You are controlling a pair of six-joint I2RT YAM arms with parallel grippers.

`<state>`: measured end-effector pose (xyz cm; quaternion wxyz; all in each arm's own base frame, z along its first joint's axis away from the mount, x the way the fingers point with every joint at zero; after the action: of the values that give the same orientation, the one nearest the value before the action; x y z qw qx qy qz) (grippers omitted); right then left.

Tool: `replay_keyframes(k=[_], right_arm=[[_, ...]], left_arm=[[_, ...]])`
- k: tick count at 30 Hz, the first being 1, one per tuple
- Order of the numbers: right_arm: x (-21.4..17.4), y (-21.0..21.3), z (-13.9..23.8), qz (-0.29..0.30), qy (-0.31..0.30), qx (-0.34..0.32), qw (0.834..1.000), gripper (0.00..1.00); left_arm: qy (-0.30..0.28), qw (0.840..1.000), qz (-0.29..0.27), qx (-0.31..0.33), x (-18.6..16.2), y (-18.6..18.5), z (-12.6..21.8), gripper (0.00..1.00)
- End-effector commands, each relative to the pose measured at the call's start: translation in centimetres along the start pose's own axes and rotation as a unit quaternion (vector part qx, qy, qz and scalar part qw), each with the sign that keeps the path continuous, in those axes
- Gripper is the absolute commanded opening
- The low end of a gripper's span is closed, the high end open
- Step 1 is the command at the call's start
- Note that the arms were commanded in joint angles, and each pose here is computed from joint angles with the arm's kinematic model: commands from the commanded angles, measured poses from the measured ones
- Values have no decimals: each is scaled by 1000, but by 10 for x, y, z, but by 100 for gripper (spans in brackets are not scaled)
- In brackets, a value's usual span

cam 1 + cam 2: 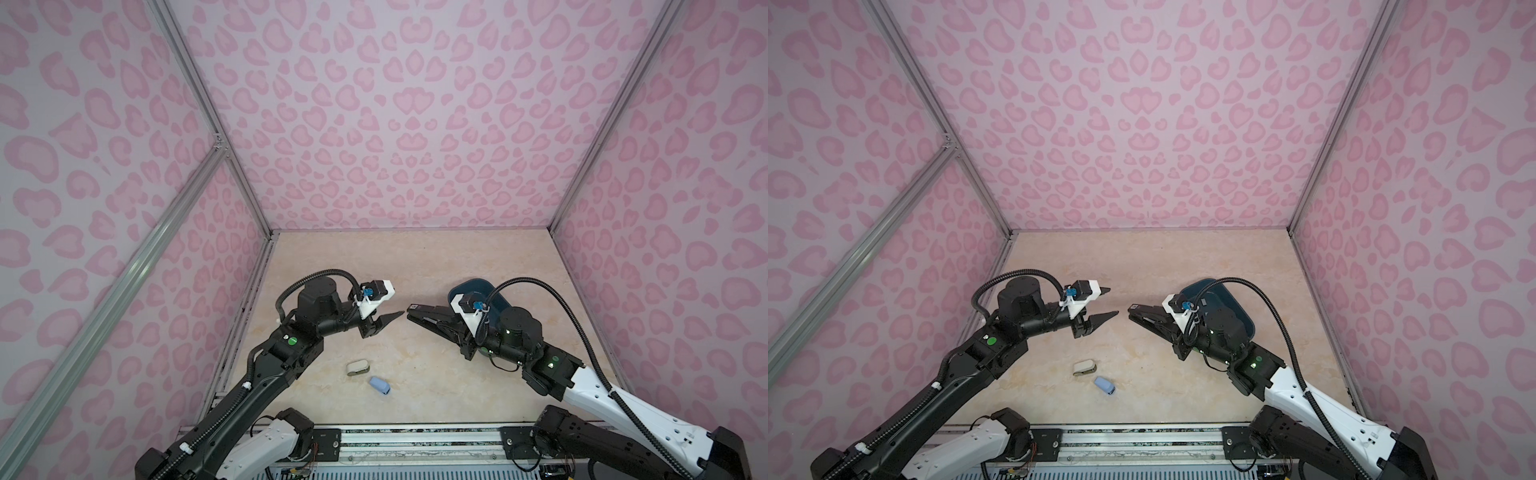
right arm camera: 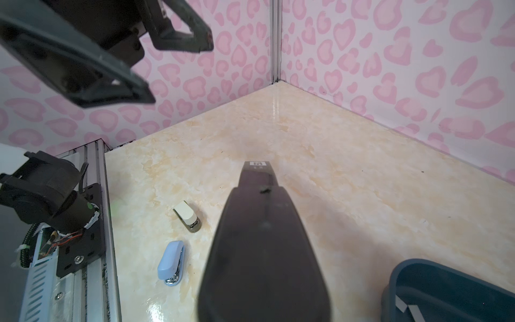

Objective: Load the staples into the stapler

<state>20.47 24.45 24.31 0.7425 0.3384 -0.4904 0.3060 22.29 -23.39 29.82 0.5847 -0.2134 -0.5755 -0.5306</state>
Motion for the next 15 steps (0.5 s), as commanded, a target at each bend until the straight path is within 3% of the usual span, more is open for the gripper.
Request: replay_keyframes(k=[1,6,15], right_arm=[[22,8,-1,7,-44,13,999,0],[24,13,-5,9,-44,23,999,0],[26,20,-13,13,-40,35,999,0]], left_arm=[[-16,996,-24,83,10,15,-4,61],[-7,995,-28,95,8,8,-18,63],[17,997,-50,62,2,-12,-49,65]])
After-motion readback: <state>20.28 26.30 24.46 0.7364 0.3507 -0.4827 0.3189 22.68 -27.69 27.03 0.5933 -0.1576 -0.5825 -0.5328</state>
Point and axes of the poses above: each gripper's point midway between its finger pads, its own z axis back along the fingers, its own y axis along the line the jaws close on, x = y × z, the point moved 2 cm from there along z, back along the fingers, and after that the axes turned 7 degrees about -z, right-handed, at the moved point
